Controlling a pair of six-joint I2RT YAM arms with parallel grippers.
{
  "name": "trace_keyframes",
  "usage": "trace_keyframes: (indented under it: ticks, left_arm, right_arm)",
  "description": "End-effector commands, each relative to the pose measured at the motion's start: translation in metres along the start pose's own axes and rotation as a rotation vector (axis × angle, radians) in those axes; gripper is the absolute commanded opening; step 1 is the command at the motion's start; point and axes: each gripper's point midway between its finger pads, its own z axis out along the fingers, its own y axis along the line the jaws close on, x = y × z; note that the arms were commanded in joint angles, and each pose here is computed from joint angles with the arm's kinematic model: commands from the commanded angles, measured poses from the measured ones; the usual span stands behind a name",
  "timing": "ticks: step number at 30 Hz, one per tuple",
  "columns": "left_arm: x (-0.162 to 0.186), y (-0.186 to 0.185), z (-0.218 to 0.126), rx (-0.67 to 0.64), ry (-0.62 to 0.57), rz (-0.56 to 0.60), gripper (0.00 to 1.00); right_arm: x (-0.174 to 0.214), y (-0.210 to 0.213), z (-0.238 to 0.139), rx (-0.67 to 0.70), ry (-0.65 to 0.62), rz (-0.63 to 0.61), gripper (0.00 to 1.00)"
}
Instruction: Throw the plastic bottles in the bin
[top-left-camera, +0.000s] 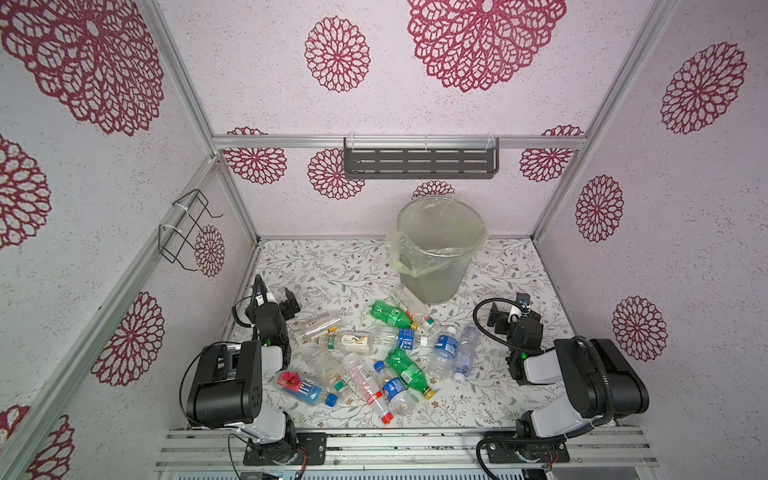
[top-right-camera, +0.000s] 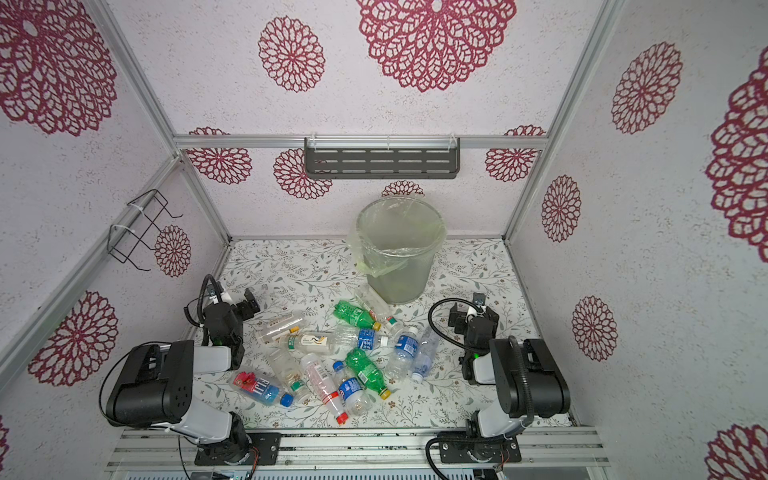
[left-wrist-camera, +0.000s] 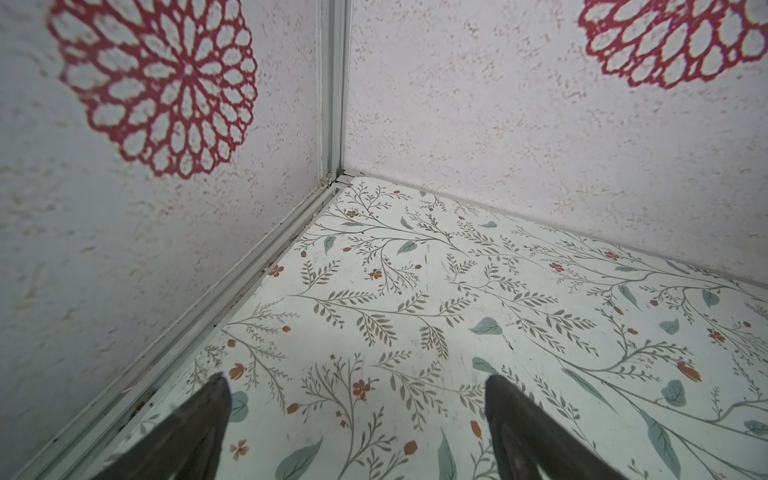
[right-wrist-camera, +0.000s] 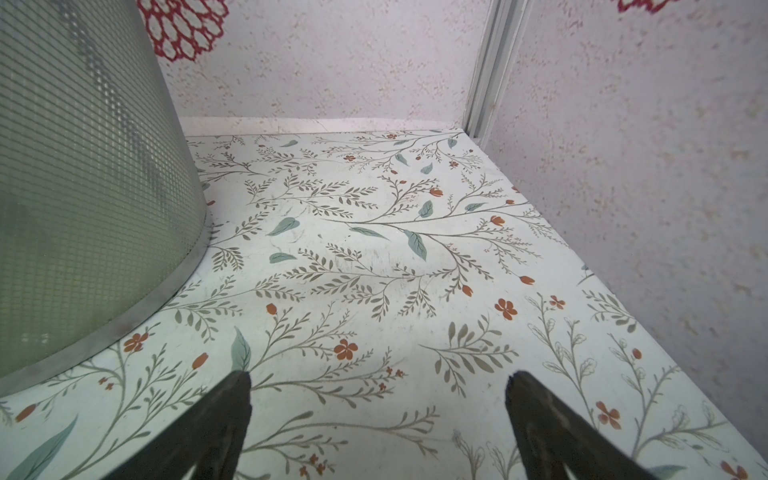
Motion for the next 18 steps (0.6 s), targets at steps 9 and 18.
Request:
trace_keyframes:
  ticks: [9,18]
  left_arm:
    - [-0.004,0.0,-0.003,-0.013,-0.028,0.02,0.97]
    - [-0.005,0.006,-0.004,-0.048,-0.038,0.009,0.97]
  right_arm:
    - [-0.024,-0.008,-0.004,0.043,-0.095,0.027,0.99]
    - [-0.023,-0.013,-0.001,0.076,-0.078,0.035,0.99]
